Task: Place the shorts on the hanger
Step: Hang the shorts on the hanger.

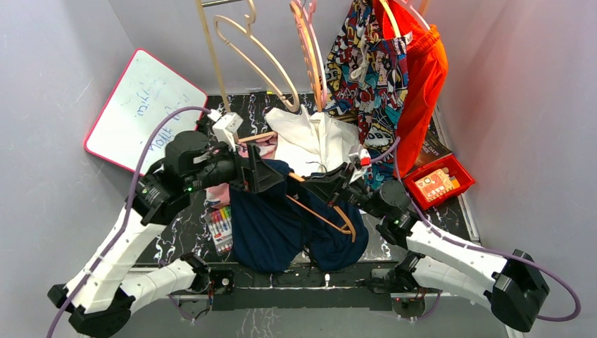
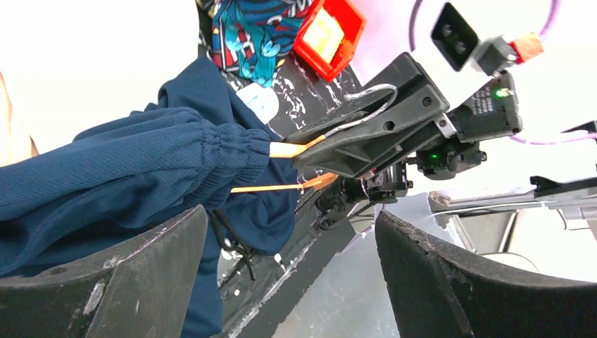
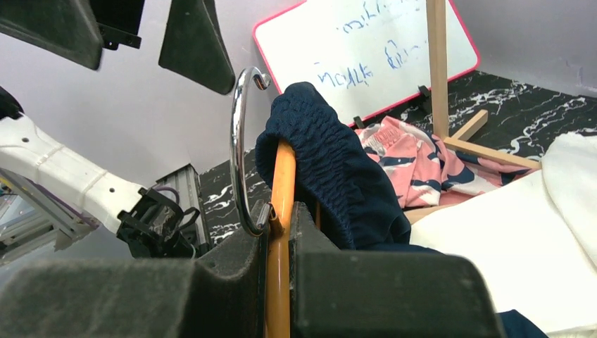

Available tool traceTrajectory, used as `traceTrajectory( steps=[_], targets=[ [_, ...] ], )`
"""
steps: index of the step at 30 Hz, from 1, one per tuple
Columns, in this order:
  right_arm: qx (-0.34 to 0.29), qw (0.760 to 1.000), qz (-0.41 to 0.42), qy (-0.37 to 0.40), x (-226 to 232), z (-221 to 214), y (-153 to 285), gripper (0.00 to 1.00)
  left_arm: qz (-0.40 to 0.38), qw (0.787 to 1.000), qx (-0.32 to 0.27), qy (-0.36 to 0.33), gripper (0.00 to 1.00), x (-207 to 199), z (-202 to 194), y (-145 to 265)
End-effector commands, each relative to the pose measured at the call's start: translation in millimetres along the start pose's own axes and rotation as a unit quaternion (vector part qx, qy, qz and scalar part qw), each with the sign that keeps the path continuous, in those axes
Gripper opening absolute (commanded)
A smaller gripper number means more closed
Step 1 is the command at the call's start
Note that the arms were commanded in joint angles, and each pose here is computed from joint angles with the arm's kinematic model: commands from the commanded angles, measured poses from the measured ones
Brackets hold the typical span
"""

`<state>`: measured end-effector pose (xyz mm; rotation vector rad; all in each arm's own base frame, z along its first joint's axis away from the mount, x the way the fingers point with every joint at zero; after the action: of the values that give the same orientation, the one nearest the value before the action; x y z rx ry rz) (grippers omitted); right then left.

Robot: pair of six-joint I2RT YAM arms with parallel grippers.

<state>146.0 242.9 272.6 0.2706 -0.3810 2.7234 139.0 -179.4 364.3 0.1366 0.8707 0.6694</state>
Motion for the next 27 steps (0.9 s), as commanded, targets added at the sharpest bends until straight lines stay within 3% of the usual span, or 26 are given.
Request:
traceTrajectory(
  steps=[1, 5, 8, 10, 14, 18, 27],
  targets=[
    [-0.121, 0.992, 0.030, 0.024, 19.0, 56.0, 4.1, 0.00, -0.034, 0.996, -0.039, -0.078, 0.88, -16.0, 7.3, 32.7],
    [-0.132, 0.990, 0.040, 0.032, 27.7, 70.9, 13.2, 0.00, -0.043, 0.983, -0.090, -0.153, 0.88, -16.4, 11.5, 49.2],
    [-0.120, 0.990, 0.053, 0.050, 35.2, 80.0, 21.0, 0.00, -0.037, 0.966, -0.133, -0.221, 0.94, -11.1, 14.6, 58.0],
    [-0.087, 0.992, 0.059, 0.077, 40.7, 84.8, 29.7, 0.00, -0.076, 0.932, -0.147, -0.323, 0.96, -17.1, 15.0, 66.9],
    [-0.049, 0.991, 0.058, 0.108, 45.7, 87.8, 47.1, 0.00, -0.128, 0.895, -0.151, -0.399, 0.98, -33.2, 20.9, 72.6],
    [-0.055, 0.990, 0.065, 0.116, 53.4, 93.3, 64.4, 0.00, -0.175, 0.878, -0.112, -0.430, 0.98, -39.4, 20.0, 58.0],
    [-0.086, 0.985, 0.104, 0.110, 67.8, 100.0, 79.4, 0.00, -0.253, 0.872, -0.042, -0.416, 0.93, -43.2, 9.7, 33.3]
  ],
)
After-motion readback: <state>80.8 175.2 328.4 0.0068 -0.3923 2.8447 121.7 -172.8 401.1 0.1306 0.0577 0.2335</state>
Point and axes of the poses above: each gripper's point midway between its finger pads, its own y axis back along the fingers, its own x axis along the line the jaws close on, z = x × y, the point moved 7 cm from there along y, back along the fingers, and after that the axes turned 5 degrees about y, right-handed, at the moved point
